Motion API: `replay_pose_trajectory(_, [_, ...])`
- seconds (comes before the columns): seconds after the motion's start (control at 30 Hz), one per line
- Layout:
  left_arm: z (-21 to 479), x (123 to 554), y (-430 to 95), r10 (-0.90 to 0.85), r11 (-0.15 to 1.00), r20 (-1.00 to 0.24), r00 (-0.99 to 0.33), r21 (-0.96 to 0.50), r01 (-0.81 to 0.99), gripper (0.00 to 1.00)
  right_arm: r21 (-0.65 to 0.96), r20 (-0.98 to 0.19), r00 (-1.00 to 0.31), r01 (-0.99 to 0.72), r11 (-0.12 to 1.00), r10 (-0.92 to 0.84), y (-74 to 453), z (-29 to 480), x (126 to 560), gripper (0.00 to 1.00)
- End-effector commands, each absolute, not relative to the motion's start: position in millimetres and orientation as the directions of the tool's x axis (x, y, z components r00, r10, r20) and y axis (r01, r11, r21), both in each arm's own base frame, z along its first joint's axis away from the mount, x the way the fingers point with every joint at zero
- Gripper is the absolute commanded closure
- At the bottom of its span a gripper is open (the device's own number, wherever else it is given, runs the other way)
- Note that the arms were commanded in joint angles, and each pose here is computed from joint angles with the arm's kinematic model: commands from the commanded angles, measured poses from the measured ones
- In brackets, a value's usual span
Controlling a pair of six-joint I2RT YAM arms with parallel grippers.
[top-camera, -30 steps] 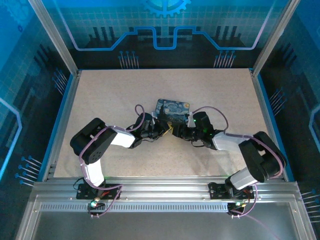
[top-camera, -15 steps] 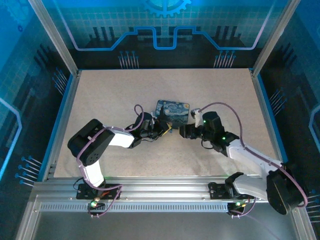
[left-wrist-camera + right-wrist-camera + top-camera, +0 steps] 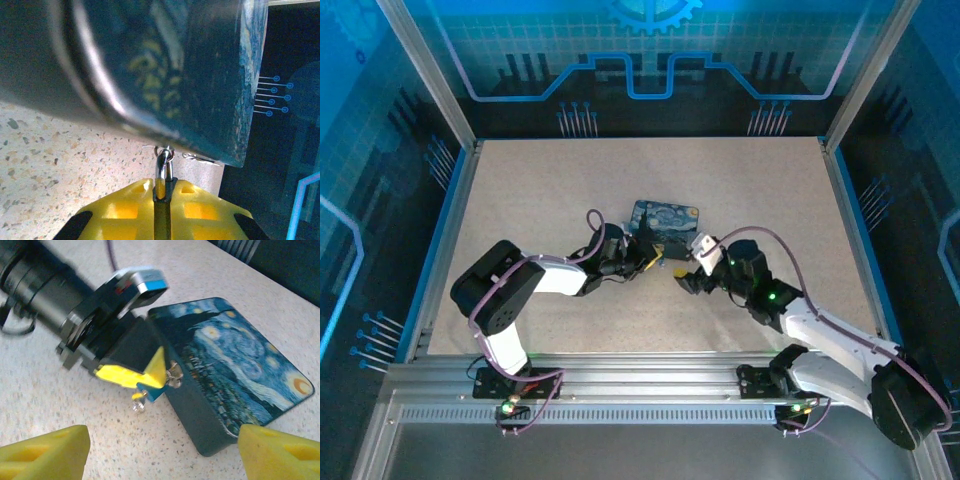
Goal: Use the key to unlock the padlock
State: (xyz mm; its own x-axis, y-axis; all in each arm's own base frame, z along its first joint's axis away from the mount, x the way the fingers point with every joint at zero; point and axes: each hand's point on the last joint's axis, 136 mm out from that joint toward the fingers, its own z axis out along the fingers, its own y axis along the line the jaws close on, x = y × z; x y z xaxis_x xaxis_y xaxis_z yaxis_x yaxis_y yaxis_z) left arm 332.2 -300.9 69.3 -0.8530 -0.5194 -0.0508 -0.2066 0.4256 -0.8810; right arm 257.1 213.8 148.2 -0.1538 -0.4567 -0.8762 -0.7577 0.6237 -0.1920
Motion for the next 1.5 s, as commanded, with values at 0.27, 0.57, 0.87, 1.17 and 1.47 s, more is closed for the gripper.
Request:
replay_pose_trajectory(0.27, [90,329,-305,-0.534,0.368,0.004,-0.845,-0.899,-0.236,1.00,-0.592,-0.655,0.177,-0.724,0.354,-0.734,241,123,264,0.20])
replay_pose_trajectory(0.57, [90,328,-306,-0.536,0.356,0.025,-0.844,-0.900,-0.253,1.00,-0.629,-0.604,0.208,-0.717,0.300,-0.769,265,107,272,0.27])
replay_pose_trajectory(0.87, [88,328,-306,-0.536,0.353,0.032,-0.844,-0.899,-0.258,1.00,-0.631,-0.582,0.183,-0.716,0.299,-0.792,272,94,283,0.45])
replay_pose_trajectory(1.17, [87,329,-307,-0.536,0.349,0.035,-0.843,-0.900,-0.260,1.00,-0.634,-0.566,0.159,-0.711,0.304,-0.809,271,86,288,0.60])
replay_pose_trajectory(1.47, [86,328,-307,-0.537,0.346,0.041,-0.843,-0.900,-0.264,1.00,-0.640,-0.561,0.152,-0.703,0.310,-0.814,272,85,292,0.68])
